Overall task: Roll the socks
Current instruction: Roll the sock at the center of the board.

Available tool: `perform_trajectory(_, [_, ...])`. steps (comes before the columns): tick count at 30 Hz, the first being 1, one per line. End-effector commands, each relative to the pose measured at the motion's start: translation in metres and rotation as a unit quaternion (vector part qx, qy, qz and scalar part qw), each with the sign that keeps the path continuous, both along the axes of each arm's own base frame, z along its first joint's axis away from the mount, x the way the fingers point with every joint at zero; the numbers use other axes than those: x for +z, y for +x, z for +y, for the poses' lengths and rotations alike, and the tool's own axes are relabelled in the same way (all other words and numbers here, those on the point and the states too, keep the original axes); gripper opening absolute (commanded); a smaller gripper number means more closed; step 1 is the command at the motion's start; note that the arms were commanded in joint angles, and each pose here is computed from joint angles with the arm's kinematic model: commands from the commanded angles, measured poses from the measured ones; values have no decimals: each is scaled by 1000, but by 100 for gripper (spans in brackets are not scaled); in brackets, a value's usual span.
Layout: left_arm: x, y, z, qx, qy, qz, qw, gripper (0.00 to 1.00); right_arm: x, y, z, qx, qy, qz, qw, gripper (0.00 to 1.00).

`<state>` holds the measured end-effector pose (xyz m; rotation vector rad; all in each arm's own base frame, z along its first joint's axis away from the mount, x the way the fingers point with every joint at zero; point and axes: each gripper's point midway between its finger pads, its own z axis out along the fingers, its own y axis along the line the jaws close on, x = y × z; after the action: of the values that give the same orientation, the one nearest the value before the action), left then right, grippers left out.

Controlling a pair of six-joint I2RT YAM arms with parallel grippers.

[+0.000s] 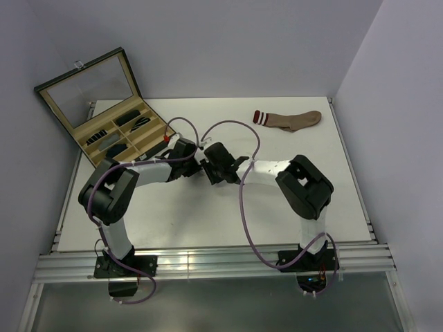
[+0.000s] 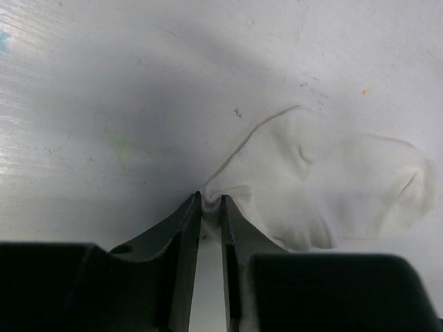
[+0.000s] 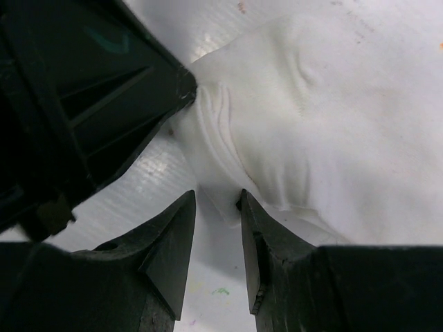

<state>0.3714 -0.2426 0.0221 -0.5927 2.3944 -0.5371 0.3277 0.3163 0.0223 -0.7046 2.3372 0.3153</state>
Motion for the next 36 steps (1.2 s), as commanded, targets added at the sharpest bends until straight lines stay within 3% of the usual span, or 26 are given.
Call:
perform_trajectory(1, [-49,-41,29,-14,78,93,993,24,-41,-14,-35,-14,-110,34,993,41])
perform_trajectory(7, [-48,-41,28,-13,76,93,993,24,-61,-21,-46,-18,-149,63,987,36])
perform_trajectory(8, [-48,-42,27,-15,75,93,993,24,-64,-22,-47,-18,-154,65,986,25])
perform_trajectory(13, [-40,-40,26,-13,69,84,994,25,-69,-29,-47,-7,-158,87,984,0])
perform_trajectory(17, [-22,-36,28,-7,67,65,996,29,-57,-44,-28,23,-113,137,984,0])
perform_trajectory(23, [14,-27,43,26,75,22,997,43,-30,-70,12,52,30,258,964,0])
perform_trajectory(29, [43,-29,54,50,63,-9,997,54,-13,-74,33,52,162,358,918,0])
perform_trajectory(31, [45,-34,58,57,60,-12,996,65,-6,-74,38,55,205,386,898,0])
perform_trajectory(33, [52,-39,61,58,52,-20,997,71,-6,-68,36,40,230,407,883,0])
perform_trajectory(36, [56,-47,60,41,43,-30,998,72,-7,-58,33,32,241,415,877,0])
